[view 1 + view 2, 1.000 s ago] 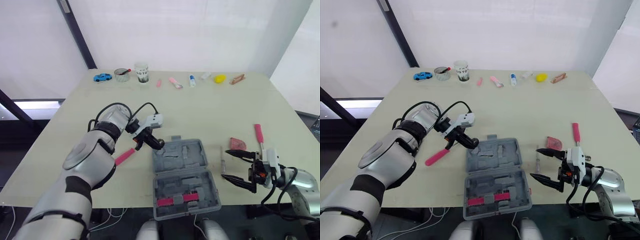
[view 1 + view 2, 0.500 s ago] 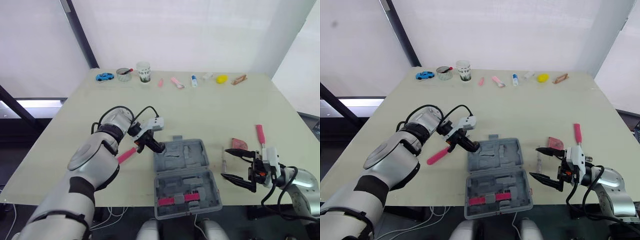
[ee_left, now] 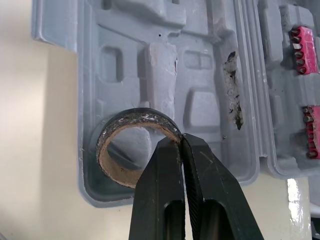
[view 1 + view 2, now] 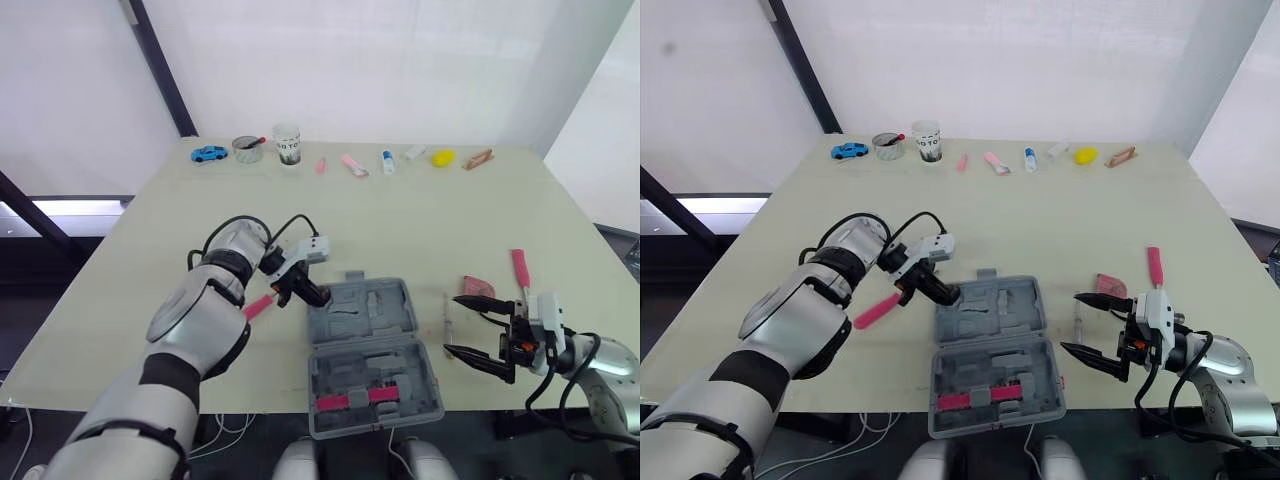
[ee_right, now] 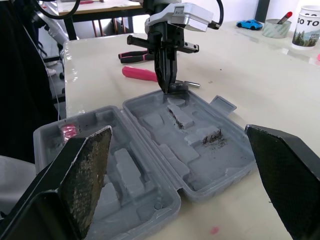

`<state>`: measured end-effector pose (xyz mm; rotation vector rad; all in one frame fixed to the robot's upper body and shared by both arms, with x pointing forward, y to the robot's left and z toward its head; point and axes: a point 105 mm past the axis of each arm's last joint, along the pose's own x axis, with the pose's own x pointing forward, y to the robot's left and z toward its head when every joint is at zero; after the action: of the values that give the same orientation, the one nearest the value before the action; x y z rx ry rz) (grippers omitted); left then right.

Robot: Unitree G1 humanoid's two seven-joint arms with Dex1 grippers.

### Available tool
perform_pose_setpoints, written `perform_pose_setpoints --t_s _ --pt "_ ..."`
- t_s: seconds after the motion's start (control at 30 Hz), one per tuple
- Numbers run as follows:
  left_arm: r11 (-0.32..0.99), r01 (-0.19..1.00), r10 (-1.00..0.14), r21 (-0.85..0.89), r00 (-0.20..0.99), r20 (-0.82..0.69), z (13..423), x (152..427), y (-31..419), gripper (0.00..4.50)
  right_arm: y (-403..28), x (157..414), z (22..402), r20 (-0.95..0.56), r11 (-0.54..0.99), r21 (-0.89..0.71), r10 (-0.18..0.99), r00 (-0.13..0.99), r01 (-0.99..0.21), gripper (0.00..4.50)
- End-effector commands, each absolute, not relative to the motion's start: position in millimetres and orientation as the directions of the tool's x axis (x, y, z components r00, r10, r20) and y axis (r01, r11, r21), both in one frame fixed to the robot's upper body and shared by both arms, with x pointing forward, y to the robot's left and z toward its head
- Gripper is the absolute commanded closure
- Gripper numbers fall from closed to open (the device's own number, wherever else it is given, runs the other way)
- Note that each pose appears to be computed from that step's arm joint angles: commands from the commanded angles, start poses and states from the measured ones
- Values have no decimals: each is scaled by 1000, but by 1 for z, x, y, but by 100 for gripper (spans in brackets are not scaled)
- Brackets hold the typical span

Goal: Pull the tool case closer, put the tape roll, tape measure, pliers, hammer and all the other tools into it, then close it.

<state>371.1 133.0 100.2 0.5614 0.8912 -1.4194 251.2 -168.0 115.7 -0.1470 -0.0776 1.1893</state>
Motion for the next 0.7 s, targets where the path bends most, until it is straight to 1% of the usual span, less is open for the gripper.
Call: perform_pose_setpoints --t_s 0.03,0.43,0.7 --pt "72 983 -600 -169 -93 -795 111 371 131 440 -173 249 127 0 374 -200 924 382 -905 0" --pt "85 990 -573 -111 -43 -819 103 376 131 440 -173 248 125 -10 374 -200 924 383 -906 0" --pt "85 990 -542 -109 -46 -839 97 375 134 440 -173 249 124 -13 376 -202 922 387 -904 0"
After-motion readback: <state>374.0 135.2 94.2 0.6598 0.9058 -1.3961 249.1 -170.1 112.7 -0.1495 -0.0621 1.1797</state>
